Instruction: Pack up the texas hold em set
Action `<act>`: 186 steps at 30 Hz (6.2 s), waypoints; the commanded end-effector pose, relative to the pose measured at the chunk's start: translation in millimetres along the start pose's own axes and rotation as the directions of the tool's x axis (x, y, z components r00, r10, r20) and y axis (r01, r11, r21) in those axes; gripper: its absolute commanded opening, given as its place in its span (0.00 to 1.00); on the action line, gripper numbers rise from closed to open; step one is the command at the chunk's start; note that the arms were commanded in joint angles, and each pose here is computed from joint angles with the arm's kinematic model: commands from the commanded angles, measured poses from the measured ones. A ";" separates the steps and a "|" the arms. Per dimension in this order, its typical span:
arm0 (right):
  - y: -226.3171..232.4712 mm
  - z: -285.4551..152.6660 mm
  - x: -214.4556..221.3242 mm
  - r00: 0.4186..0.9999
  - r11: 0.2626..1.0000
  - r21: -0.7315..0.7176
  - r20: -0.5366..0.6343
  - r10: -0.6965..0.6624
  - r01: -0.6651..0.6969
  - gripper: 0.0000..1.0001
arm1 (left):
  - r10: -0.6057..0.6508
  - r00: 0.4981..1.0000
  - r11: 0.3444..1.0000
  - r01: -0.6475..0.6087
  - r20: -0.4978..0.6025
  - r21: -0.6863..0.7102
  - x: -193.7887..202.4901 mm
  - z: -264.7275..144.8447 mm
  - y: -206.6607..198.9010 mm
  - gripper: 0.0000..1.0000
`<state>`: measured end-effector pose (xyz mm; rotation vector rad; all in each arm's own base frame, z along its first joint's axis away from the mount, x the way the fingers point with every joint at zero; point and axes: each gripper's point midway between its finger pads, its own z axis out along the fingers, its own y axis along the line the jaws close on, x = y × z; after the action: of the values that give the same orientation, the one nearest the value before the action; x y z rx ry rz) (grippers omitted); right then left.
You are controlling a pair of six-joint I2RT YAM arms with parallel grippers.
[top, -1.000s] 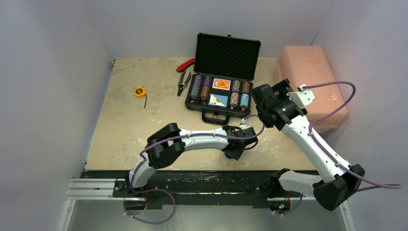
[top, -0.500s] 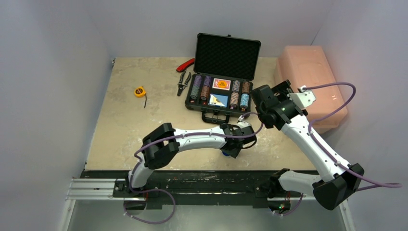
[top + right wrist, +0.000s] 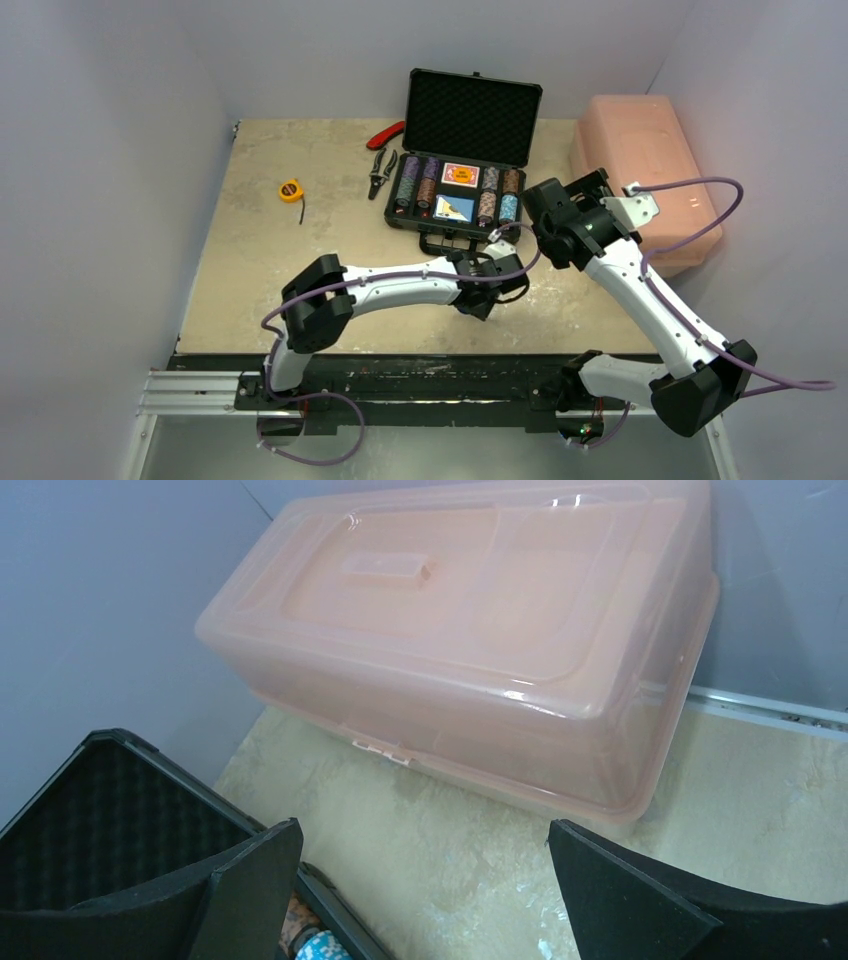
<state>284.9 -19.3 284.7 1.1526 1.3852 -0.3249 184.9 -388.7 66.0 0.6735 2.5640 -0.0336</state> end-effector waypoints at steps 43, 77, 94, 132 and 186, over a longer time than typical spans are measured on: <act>1.5 0.4 -4.9 0.998 0.999 -0.015 0.027 0.048 -0.047 0.98 | -0.145 0.977 0.989 0.144 0.157 0.019 -168.7 -4.3 100.2 0.00; 3.3 -4.3 -3.2 0.999 0.999 -0.037 0.035 0.035 -0.033 0.99 | -0.181 0.970 0.983 0.174 0.161 0.058 -210.5 45.9 129.4 0.00; 4.2 -4.3 0.3 0.999 0.999 -0.039 0.037 0.021 -0.019 0.99 | -0.169 0.973 0.986 0.169 0.157 0.013 -208.1 68.1 138.6 0.00; 4.0 -4.6 0.1 0.999 0.999 -0.041 0.043 0.016 -0.014 0.99 | -0.138 0.963 0.990 0.143 0.233 -0.005 -210.4 29.7 156.2 0.90; 177.0 -72.4 58.0 0.816 0.587 -0.742 -0.096 -0.570 0.323 0.99 | -0.183 0.862 0.839 0.388 0.473 -0.381 73.1 -184.6 337.9 0.94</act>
<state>376.0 134.5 299.5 0.2716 1.9194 0.0493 201.1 -36.5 232.4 0.1075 2.0918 0.2428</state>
